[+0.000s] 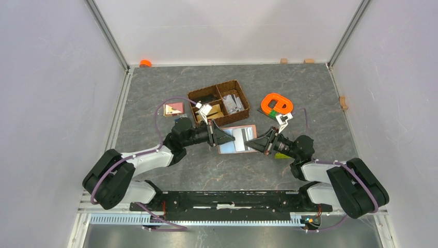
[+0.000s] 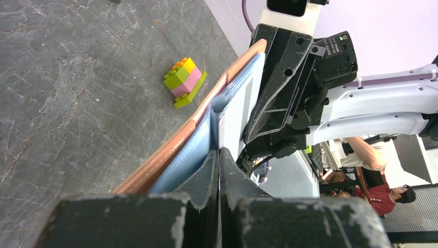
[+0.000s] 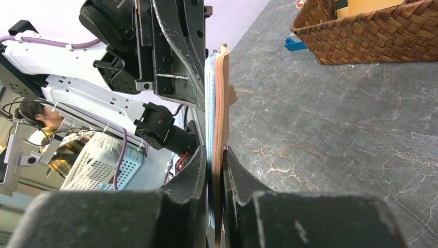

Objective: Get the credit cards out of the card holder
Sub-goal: Remove the credit card from the card holder.

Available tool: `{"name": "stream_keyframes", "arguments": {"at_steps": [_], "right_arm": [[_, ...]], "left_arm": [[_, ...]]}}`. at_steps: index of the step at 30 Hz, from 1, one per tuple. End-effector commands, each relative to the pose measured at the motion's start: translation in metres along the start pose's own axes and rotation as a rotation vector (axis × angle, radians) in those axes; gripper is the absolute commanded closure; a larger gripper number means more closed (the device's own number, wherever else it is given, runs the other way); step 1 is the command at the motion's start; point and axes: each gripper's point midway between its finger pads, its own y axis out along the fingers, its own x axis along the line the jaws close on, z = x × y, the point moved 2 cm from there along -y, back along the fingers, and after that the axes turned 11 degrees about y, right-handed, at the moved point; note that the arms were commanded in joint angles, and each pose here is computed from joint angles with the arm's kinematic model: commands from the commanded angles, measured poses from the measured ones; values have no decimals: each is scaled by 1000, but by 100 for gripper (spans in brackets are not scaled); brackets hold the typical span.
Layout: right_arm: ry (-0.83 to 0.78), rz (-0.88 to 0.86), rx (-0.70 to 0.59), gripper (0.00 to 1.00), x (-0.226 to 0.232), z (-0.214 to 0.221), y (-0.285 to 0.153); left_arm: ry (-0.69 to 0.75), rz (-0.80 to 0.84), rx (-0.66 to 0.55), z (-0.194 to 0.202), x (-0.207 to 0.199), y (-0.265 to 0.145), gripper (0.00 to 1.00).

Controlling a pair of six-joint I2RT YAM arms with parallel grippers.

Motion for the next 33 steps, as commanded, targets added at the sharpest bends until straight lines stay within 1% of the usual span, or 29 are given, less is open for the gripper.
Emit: {"name": "stream_keyframes", "arguments": {"at_steps": [1,4,5,6,7,8,11,14,17,20,22,24,29,31,32,33], "right_arm": [[-52,-51,-31,95,11,-8,-3],[-49,-61,-27,95,13,-7,-3],[-45,-70,-29,95,15,-7,-3],[-42,-77,-28,95,16,-7,-4],[-37,-86,-28,95,18,-7,-4],[-31,-94,-26,96,19,-7,-4],[-16,-117,-20,94,23,-6,-3],[-7,-147,-18,94,28,-5,-4],[0,-149,-13,94,28,-5,-3],[-2,-147,-10,94,28,-4,-2],[-4,-139,-6,94,26,-3,-1],[-2,-132,-2,94,24,-2,0],[0,-121,-1,92,21,-2,0],[-3,-122,-1,86,22,-2,0],[-3,-121,-2,82,22,-2,0],[-5,-123,-5,75,22,-3,0]], "left_arm": [[11,-25,-55,-16,2,-4,98],[19,-8,-54,-16,-1,-4,98],[23,9,-54,-17,-3,-4,95],[22,23,-53,-16,-5,-3,88],[19,35,-57,-16,-6,-3,80],[17,44,-60,-16,-8,-3,75],[20,63,-65,-16,-11,-3,65],[19,60,-50,-14,-11,-1,62],[9,79,-34,-12,-12,2,62],[-10,110,-10,-9,-15,7,65],[-24,141,6,-7,-19,11,71],[-37,177,9,-7,-24,12,75],[-34,227,8,-9,-33,11,77],[-27,222,3,-10,-33,10,96],[-23,206,0,-10,-31,10,98],[-22,181,0,-10,-28,10,98]]}}
